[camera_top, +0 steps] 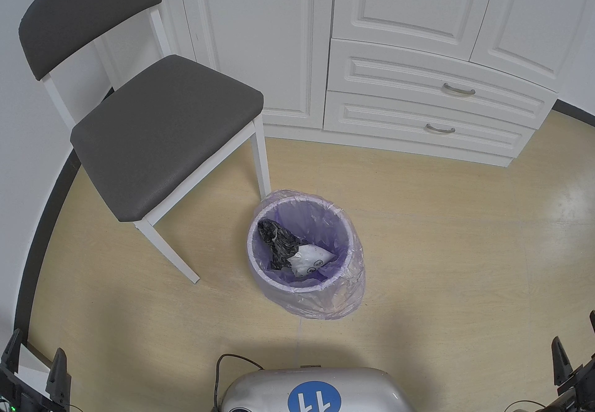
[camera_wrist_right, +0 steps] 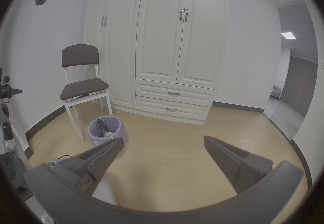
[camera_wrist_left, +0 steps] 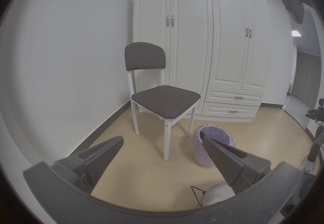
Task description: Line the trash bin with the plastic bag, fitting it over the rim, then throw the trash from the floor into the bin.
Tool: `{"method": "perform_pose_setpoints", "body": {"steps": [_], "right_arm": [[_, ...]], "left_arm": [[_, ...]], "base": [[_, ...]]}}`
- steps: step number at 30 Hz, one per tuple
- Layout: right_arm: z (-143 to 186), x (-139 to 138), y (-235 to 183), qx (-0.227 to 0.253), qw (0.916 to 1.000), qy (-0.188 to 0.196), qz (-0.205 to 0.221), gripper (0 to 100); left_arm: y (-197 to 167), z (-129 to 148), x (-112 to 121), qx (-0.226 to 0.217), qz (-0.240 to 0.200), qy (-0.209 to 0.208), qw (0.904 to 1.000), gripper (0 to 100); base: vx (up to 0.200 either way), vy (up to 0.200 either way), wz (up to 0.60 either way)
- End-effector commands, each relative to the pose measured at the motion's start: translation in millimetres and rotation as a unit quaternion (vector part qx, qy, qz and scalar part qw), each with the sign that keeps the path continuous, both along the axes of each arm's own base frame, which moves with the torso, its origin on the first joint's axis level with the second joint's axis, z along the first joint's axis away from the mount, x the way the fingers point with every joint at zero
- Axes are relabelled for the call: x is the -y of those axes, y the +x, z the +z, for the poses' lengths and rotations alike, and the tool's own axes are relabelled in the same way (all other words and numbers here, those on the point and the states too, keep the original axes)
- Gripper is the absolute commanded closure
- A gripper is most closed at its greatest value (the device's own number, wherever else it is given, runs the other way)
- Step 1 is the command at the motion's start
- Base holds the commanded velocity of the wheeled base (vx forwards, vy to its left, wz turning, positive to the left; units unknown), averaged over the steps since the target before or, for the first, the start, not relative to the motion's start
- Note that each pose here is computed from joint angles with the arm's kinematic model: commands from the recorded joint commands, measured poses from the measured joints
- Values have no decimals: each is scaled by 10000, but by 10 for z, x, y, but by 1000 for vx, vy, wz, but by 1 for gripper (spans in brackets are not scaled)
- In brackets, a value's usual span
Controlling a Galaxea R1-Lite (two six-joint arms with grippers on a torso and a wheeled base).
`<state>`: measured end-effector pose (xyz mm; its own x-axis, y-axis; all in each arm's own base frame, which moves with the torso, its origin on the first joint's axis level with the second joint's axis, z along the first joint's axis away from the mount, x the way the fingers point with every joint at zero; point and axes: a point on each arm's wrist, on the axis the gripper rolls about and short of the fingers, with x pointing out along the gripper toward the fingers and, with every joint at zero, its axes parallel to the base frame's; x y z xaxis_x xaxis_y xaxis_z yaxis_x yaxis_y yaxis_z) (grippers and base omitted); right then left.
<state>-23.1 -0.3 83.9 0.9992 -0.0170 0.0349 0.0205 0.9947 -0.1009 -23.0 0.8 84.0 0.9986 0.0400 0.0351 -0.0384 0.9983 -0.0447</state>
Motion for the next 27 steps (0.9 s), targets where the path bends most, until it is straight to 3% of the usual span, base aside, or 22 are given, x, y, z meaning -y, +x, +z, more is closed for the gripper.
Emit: {"method": "perform_pose_setpoints", "body": {"steps": [1,10,16,21,27], "right_arm": [[-108,-18,-1,-332,9985,194,392,0],[-114,-14,2,-325,9984,355,308,0],[-111,-14,2,-330,9988,201,316,0],[-110,-13,1,-319,9977,507,309,0],[-110,-12,2,-325,9979,469,293,0]], "left_arm": [[2,-69,3,-101,-53,65,9999,0],[2,-77,5,-141,-105,142,9997,0],[2,-77,5,-141,-98,119,9998,0],[2,-78,7,-151,-156,266,9994,0],[2,-78,8,-150,-180,236,9994,0]], "base": [[0,0,0],[0,0,0],[0,0,0],[0,0,0],[0,0,0]]}}
